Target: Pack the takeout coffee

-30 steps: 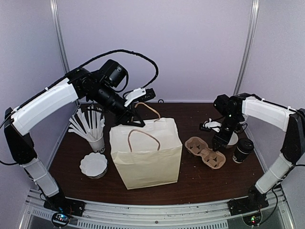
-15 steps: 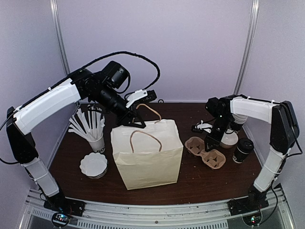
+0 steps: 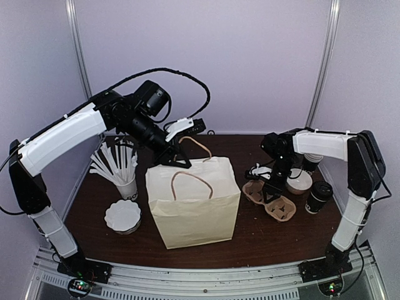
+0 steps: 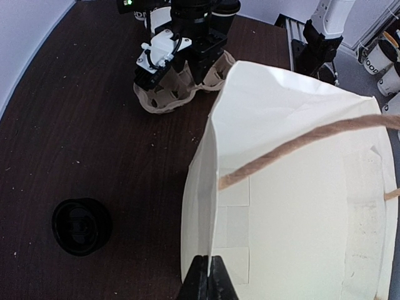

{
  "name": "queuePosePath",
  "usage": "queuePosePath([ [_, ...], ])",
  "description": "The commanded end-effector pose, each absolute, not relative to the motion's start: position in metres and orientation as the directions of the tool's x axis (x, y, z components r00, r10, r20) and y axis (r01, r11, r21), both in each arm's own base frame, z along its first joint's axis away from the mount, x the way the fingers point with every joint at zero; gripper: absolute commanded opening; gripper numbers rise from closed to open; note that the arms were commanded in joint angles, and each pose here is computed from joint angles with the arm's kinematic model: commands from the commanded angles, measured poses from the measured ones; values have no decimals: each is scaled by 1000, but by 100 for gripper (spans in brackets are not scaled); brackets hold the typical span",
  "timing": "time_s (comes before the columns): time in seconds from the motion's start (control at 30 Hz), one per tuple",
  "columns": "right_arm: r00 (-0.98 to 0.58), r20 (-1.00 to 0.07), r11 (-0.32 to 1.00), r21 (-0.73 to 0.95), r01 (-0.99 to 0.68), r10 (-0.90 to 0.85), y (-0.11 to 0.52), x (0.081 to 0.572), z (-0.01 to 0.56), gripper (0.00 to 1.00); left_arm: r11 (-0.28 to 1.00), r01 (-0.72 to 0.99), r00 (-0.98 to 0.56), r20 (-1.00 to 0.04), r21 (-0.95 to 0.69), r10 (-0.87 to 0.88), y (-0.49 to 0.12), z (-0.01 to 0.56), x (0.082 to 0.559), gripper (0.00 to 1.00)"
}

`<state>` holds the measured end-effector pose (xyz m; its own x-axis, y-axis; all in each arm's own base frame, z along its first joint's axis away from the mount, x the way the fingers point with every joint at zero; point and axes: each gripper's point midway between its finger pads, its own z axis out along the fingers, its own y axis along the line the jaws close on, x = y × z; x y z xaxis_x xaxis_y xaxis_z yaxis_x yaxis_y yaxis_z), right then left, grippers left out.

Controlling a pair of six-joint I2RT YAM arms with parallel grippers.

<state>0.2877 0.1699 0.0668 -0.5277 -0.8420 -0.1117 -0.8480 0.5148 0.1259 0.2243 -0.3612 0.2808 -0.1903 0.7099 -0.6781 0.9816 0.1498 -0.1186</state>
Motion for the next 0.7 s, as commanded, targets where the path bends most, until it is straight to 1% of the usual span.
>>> queuePosePath([
  [0.0, -538, -94, 533, 82, -842, -837, 167, 297, 62, 52, 148, 982, -187, -678, -116, 711, -362, 277, 228, 0],
  [0.47, -554, -84, 552, 48, -832, -828, 169, 298, 57, 49, 151, 982, -187, -673, -113, 716, -362, 275, 229, 0],
  [0.67, -563, -77, 562, 39, -826, -823, 170, 300, 56, 49, 153, 982, -189, -672, -113, 716, -362, 274, 229, 0],
])
